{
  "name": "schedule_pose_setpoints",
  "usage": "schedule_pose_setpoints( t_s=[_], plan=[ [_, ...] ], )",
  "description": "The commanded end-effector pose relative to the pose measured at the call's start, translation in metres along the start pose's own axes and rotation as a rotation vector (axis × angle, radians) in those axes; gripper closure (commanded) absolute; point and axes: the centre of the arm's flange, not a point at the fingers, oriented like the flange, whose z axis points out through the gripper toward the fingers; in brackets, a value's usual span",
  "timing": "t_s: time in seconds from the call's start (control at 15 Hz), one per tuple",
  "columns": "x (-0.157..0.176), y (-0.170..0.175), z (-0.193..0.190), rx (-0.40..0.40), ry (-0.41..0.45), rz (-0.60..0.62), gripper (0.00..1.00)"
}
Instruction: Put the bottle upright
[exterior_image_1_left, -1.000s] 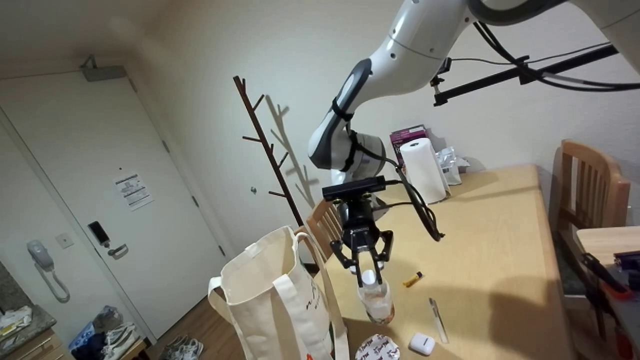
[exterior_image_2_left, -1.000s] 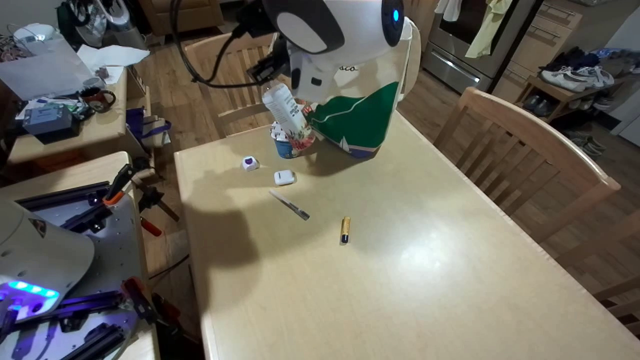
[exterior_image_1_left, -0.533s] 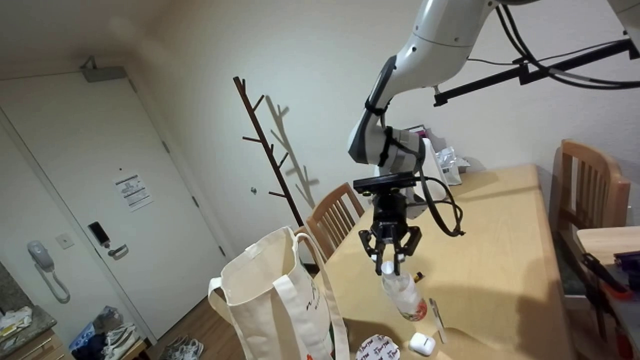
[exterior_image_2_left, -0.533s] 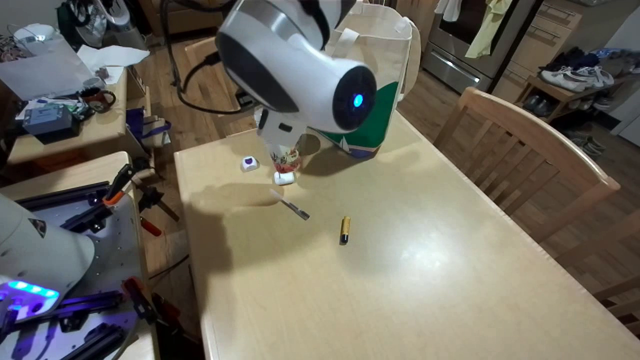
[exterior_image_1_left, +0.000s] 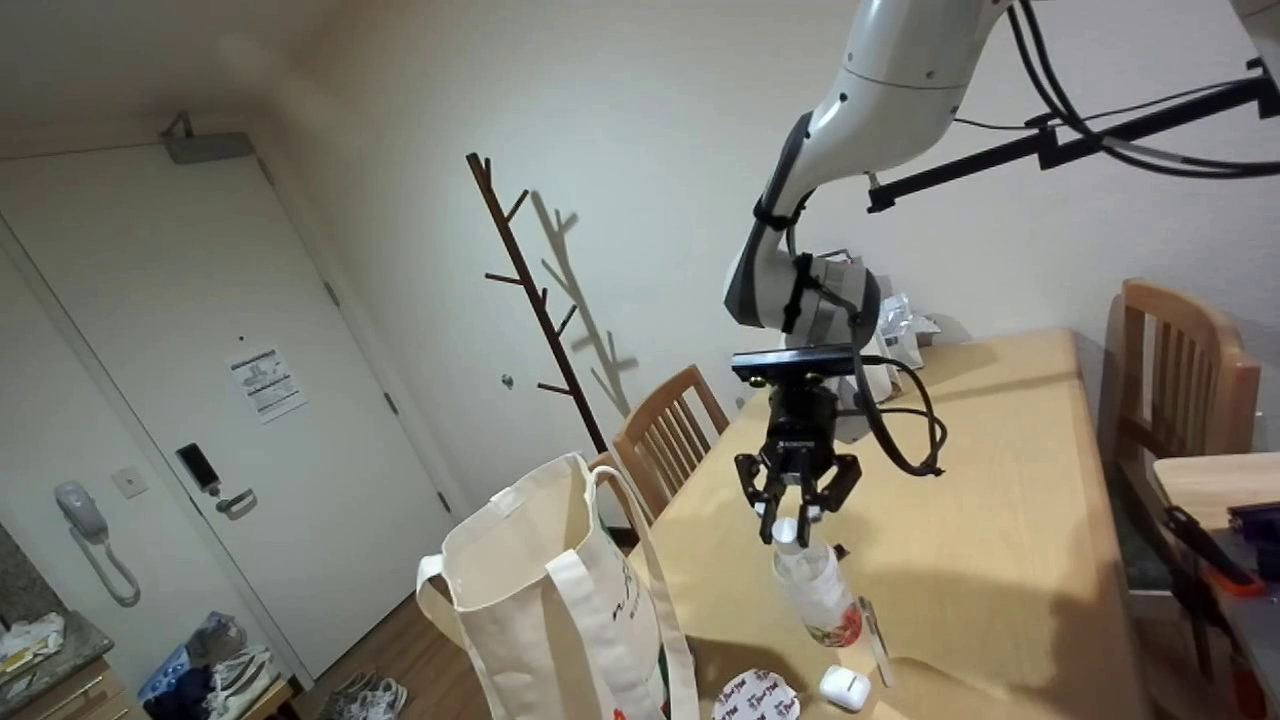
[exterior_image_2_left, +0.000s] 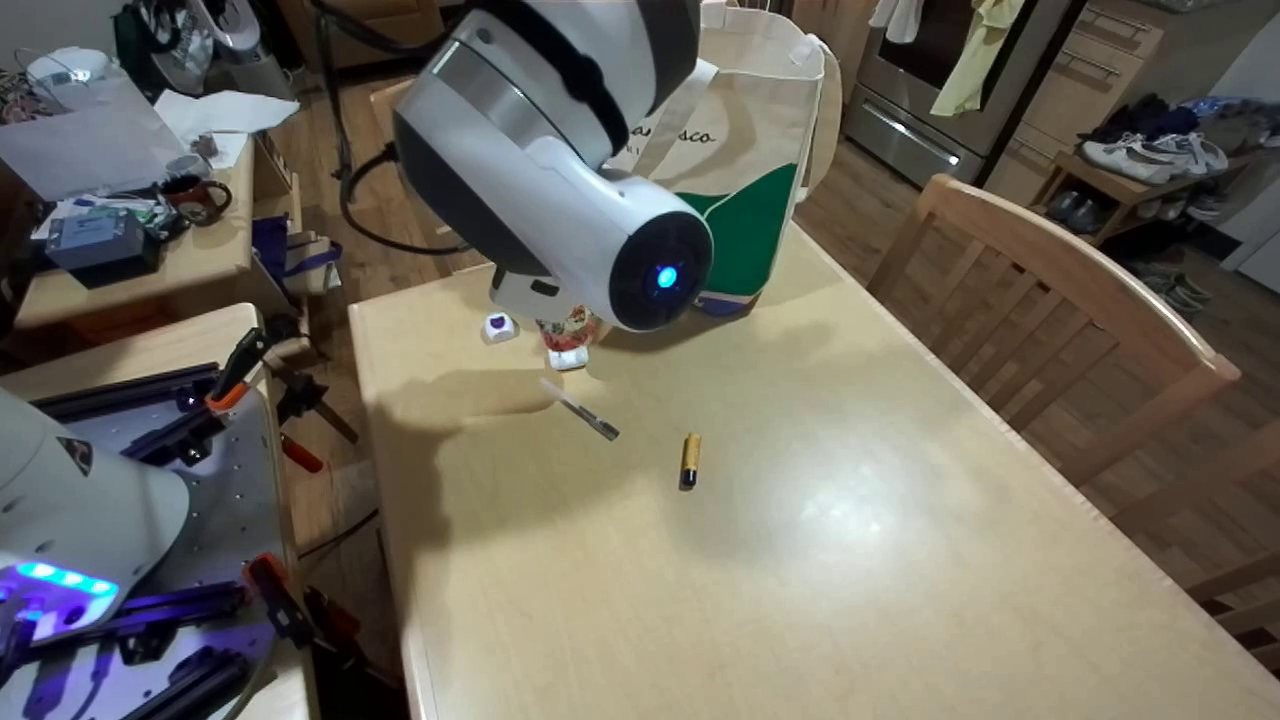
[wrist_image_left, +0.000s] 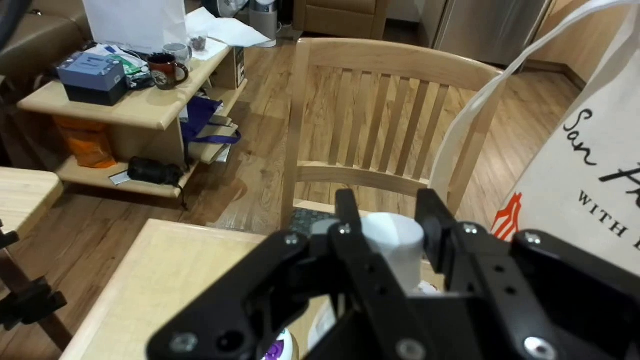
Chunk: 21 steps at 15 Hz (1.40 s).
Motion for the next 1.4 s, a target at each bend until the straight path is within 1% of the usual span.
schedule_pose_setpoints(
  t_s=[0.0, 0.07, 0.13, 0.2, 0.27, 0.4, 0.47, 0.6, 0.67, 0.73, 0.93, 1.07, 1.33],
  plan=[
    [0.004, -0.002, -0.029, 0.028, -0.08, -0.108, 0.92],
    [0.004, 0.001, -0.039, 0.04, -0.087, -0.129, 0.92],
    [0.006, 0.005, -0.051, 0.061, -0.118, -0.159, 0.92],
    [0.009, 0.009, -0.062, 0.082, -0.168, -0.178, 0.92],
    [0.015, 0.015, -0.073, 0.109, -0.208, -0.175, 0.92],
    [0.026, 0.025, -0.088, 0.149, -0.281, -0.11, 0.92],
    [0.011, 0.024, -0.077, 0.113, -0.206, -0.129, 0.67],
    [0.022, 0.034, -0.089, 0.143, -0.243, -0.101, 0.67],
    [0.026, 0.035, -0.09, 0.147, -0.249, -0.095, 0.92],
    [0.029, 0.033, -0.09, 0.138, -0.26, -0.063, 0.92],
    [0.039, 0.036, -0.098, 0.143, -0.283, -0.019, 0.92],
    [0.047, 0.05, -0.104, 0.175, -0.289, 0.022, 0.92],
    [0.061, 0.083, -0.105, 0.241, -0.272, 0.146, 0.92]
  ],
)
